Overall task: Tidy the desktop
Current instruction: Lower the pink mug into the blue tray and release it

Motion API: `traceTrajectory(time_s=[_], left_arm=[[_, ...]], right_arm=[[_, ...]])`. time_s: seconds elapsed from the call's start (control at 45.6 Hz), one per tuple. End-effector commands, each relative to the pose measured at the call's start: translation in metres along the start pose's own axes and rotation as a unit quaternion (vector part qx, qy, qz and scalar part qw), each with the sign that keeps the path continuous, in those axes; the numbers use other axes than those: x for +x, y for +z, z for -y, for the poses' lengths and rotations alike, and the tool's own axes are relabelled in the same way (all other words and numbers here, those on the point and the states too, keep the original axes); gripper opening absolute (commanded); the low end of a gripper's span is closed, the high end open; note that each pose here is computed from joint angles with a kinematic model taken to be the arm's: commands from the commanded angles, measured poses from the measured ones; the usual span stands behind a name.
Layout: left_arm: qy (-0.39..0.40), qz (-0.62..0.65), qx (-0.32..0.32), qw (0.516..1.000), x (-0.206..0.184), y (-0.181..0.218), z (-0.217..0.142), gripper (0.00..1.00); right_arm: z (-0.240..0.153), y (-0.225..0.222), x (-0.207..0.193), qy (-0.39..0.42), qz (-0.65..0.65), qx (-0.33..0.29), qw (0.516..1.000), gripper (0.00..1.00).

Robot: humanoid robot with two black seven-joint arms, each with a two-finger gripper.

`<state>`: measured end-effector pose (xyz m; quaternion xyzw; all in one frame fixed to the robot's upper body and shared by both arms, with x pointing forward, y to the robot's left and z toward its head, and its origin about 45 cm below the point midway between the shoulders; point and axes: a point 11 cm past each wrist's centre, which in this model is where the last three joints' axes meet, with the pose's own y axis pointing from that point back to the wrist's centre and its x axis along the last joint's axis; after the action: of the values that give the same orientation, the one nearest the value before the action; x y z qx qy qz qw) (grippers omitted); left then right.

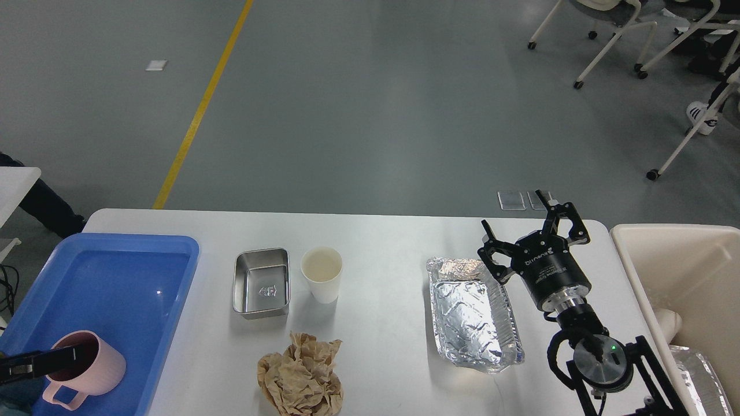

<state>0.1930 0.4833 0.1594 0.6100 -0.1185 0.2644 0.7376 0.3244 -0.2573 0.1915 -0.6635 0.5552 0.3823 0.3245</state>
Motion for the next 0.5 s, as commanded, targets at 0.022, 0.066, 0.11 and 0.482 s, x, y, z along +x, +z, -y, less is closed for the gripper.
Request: traceTrajectory(time_s=[0.022, 0.066, 0.11, 0.482], left_arm=[[0.029, 0.036, -0.013, 0.999, 0.031, 0.015, -0.032, 0.95], [0.036, 0.046, -0.011, 0.998, 0.038, 0.017, -0.039, 0.95], [0.044, 0.054, -0.006, 0.998, 0.045, 0.017, -0.047, 0.95], [0.142, 0.090, -0.048, 0.985, 0.123, 0.050, -0.079, 0.95]], right_arm=[[0.001, 0.001, -0.001, -0.001, 0.000, -0.001, 1.000, 1.00], [0.001, 0.001, -0.001, -0.001, 0.000, -0.002, 1.000, 1.00], [0.001, 0.001, -0.001, -0.001, 0.000, -0.002, 1.000, 1.00], [0.001, 0.003, -0.001, -0.001, 0.001, -0.004, 1.000, 1.00]])
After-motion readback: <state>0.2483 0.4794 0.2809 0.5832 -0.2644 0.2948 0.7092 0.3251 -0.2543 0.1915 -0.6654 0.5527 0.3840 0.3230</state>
